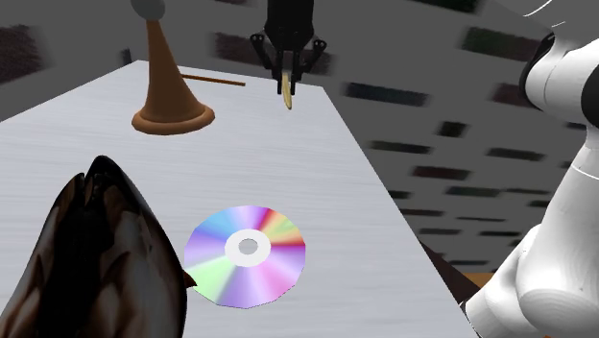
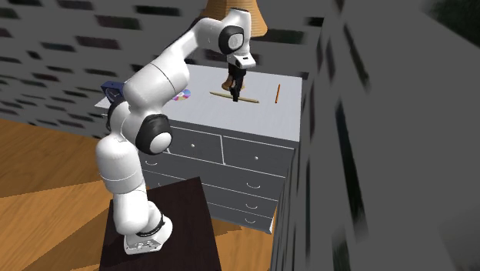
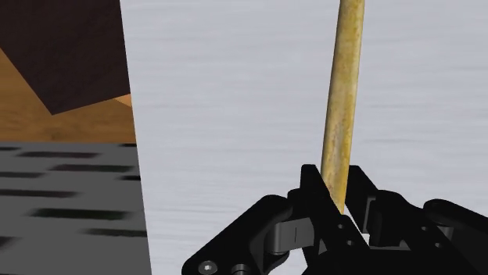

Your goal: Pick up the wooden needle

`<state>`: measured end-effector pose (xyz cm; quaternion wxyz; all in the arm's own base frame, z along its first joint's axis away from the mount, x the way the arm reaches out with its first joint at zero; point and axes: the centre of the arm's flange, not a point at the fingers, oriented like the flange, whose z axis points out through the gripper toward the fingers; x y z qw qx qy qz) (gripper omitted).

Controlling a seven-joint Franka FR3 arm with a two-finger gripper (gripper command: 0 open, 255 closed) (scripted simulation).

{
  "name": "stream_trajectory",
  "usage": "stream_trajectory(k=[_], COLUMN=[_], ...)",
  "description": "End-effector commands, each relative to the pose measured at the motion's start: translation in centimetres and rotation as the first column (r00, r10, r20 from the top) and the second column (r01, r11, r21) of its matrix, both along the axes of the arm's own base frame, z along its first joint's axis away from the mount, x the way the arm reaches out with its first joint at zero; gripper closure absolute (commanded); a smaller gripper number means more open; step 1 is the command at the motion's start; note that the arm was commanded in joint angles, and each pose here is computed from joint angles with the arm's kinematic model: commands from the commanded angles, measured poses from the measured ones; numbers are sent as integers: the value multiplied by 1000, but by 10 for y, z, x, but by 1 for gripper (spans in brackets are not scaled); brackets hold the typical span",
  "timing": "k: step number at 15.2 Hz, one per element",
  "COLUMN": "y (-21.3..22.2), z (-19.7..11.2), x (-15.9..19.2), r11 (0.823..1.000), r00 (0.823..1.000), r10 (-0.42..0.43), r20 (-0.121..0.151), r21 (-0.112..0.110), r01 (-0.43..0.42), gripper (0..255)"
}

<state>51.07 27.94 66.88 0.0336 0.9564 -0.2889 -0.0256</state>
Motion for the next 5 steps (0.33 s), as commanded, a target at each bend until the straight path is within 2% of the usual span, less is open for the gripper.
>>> stream_trajectory(k=[1, 5], y=[0, 0], z=[11, 23], x=[1, 1], r11=[1000, 1000], r00=[1000, 1000], r10=[0, 0], r20=[0, 0], r21=[0, 0], r01=[0, 0], gripper=[255, 255])
